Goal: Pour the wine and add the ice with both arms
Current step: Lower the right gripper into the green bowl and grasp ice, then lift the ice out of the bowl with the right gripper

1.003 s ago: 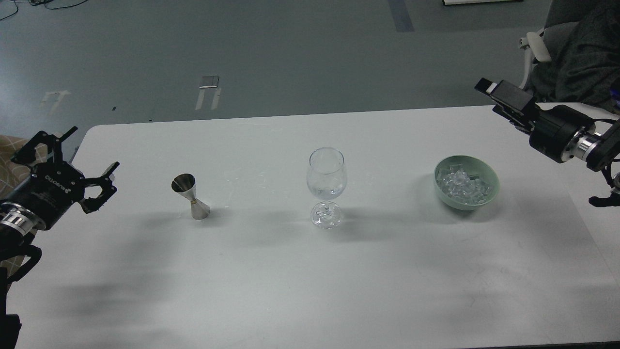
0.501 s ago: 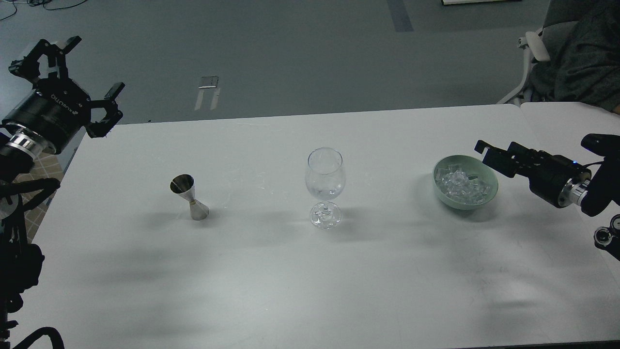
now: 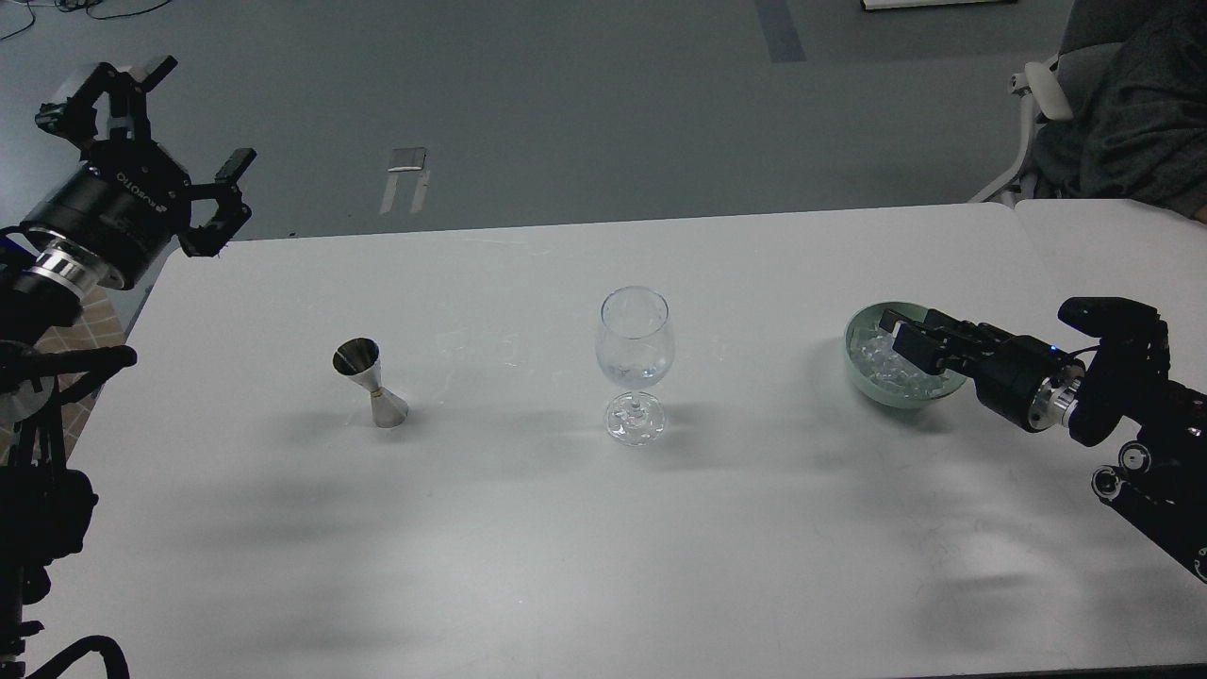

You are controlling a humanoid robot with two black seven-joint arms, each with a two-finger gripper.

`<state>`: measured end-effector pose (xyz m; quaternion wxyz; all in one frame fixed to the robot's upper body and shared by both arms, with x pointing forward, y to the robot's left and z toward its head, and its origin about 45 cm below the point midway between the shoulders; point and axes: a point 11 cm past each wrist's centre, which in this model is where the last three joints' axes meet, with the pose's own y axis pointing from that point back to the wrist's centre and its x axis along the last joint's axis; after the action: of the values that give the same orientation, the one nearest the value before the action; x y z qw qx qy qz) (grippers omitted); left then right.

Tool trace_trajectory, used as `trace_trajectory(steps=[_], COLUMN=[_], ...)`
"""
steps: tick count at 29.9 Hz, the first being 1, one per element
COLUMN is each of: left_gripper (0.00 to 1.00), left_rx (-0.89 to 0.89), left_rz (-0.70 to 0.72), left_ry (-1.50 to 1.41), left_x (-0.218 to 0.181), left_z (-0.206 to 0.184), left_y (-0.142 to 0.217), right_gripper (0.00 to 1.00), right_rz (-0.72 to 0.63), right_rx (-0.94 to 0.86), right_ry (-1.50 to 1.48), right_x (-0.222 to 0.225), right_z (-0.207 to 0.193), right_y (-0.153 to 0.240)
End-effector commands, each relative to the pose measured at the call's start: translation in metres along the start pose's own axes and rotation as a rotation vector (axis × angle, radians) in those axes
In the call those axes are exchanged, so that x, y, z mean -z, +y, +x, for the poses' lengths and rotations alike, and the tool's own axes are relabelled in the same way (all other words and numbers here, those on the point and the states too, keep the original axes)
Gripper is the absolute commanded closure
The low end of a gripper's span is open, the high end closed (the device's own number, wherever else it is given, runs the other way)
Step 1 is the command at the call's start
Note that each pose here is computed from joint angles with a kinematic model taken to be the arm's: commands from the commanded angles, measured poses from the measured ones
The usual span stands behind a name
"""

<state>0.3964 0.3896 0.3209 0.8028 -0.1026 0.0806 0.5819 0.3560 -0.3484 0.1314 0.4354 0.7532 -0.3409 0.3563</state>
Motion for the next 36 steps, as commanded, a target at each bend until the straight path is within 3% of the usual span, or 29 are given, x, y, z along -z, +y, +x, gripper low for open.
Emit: trace_trajectory(steps=[1,8,12,28,36], left_gripper=[0.03,0.03,0.03,0.03,0.03], left_rx=[0.003,0.014,0.018,0.028,0.029], left_rz=[-0.001,-0.002,-0.004,-0.009,-0.010], left_ry=[0.008,0.003,0.002,-0.001,-0.002], left_x=[0.002,0.002,0.001,0.001,0.001], left_z=[-0.002,-0.003,-0.005,-0.009,-0.010], left_y=[-0.001,-0.001,-0.001,0.000,0.000], right_gripper=[0.33,0.33,0.46,0.53,0.69], right_rz=[-0.001,0.003,0.008,0.019,0.021], right_rx=[0.017,0.012,0.023,0.051,0.044], right_ry=[0.006,0.003,-0.011,0.004,0.011], right_x=[0.000,0.003,0.007,0.011,0.009], right_z=[-0.004,-0.001,-0.009,-0.017,-0.014], right_y=[0.000,-0.007,-0.010,-0.012,-0.010])
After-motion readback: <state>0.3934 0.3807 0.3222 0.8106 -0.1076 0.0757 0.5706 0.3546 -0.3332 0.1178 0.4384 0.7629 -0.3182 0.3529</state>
